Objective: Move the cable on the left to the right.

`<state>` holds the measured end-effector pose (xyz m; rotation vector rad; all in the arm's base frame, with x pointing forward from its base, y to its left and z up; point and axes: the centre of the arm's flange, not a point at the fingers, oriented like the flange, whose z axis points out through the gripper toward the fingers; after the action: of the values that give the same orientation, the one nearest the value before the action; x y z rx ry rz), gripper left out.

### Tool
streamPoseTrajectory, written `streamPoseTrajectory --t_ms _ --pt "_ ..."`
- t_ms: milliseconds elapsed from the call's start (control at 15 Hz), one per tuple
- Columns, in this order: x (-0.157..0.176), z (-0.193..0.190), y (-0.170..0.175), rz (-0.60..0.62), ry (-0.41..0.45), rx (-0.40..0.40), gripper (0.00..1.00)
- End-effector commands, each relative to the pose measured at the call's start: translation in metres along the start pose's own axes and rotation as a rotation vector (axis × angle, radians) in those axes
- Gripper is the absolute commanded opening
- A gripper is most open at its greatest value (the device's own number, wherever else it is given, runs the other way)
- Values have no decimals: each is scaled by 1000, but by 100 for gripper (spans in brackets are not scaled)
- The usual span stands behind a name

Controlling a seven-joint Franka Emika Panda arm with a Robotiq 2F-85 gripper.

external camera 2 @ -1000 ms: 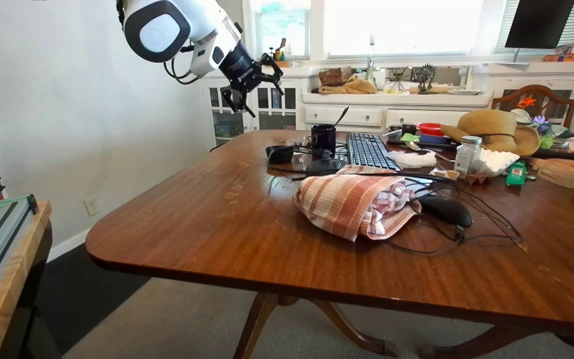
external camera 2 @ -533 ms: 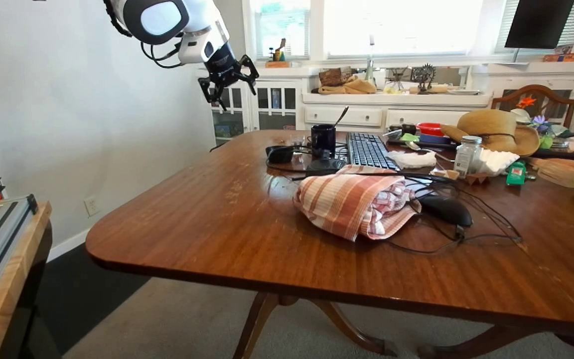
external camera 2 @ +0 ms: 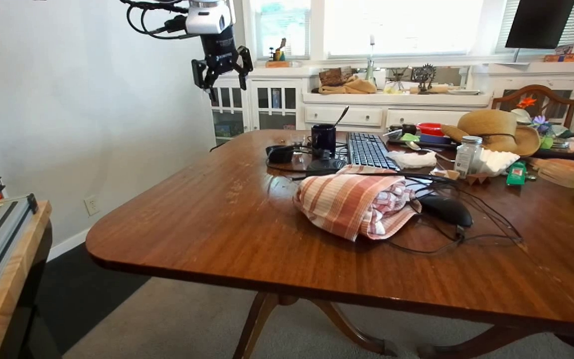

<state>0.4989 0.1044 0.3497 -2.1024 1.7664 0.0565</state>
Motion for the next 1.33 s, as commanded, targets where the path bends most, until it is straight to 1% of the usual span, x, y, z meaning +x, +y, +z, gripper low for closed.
streamPoseTrajectory --t_ms 0,400,600,733,867,933,1000,1267 --pt "-16 -76 23 -139 99 -117 100" --pt "-27 -125 27 -424 314 -322 100" --pt "-26 -149 44 -560 368 -432 100" --pt "-21 -161 56 -636 387 -515 100" --pt "-15 -171 61 -718 432 -573 100" --pt "-18 -158 46 -628 409 -538 100" --pt "-16 -163 49 -654 416 -556 100" --pt "-15 -166 52 -684 416 -563 100"
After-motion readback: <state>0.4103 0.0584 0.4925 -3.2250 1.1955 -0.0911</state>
